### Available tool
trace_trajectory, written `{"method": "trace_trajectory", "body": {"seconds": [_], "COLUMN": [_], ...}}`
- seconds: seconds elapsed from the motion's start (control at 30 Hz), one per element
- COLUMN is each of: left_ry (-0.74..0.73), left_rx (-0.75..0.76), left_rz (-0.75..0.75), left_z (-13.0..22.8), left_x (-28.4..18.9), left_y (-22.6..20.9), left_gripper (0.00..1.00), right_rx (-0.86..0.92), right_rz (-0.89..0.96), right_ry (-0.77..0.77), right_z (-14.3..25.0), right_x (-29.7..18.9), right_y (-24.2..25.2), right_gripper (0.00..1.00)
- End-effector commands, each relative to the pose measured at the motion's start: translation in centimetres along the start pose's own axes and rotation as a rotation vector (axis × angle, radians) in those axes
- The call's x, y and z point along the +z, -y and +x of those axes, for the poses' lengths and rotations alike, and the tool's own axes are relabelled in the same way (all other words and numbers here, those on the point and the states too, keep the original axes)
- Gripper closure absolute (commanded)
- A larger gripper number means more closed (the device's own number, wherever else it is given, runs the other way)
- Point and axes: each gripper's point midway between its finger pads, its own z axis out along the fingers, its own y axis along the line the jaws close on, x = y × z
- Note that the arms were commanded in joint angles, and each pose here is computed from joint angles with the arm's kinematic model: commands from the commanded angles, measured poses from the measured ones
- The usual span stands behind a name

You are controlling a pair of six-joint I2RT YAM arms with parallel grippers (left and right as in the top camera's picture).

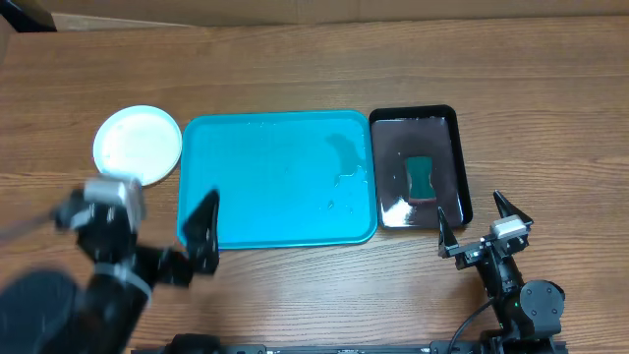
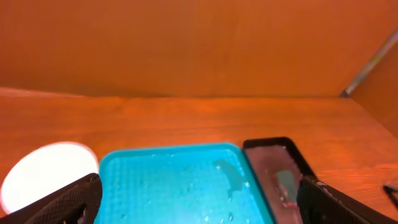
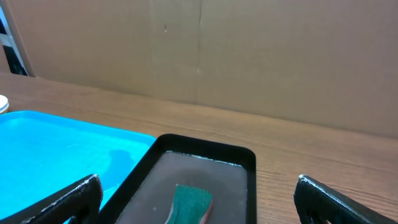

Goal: Clean dirty plates on tray and stack at the side

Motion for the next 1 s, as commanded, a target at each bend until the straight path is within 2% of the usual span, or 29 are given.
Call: {"method": "trace_trajectory", "body": {"seconds": [0.0,0.13,0.23,0.53,0.63,0.77,0.97], "left_ry": [0.017,0.1,0.218,0.792,0.919,0.958,0.855], "left_rx": [0.009,0.013,0.03,0.057,0.065,0.043,0.007], "left_rz": [-0.066,-0.149,-0.146,-0.031,-0.002,0.02,0.004], "left_z": [2.9,5.5,5.6,0.3,-0.3,0.6,4.5], "left_x": [-1.0,-2.2,-2.5,-4.7,-5.1,-3.5,1.3], "left_y": [-1.5,-3.2,-3.4,-2.1,-2.0,-2.5,-4.3], "left_gripper": [0.0,0.0,0.0,0.0,0.0,0.0,0.0], "right_rx": [-0.008,-0.008,-0.008,-0.008,-0.008,-0.008,-0.008], "right_rz": [0.004,0.004,0.004,0.003,0.004,0.004,0.004], "right_ry": [0.003,0.003,0.003,0.004,0.003,0.003,0.003], "right_z": [0.2,0.2,0.2,0.2,0.2,0.2,0.2], "right_x": [0.0,0.0,0.0,0.0,0.0,0.0,0.0], "right_y": [0.1,0.1,0.1,0.1,0.1,0.1,0.1], "right_gripper": [0.0,0.0,0.0,0.0,0.0,0.0,0.0]}}
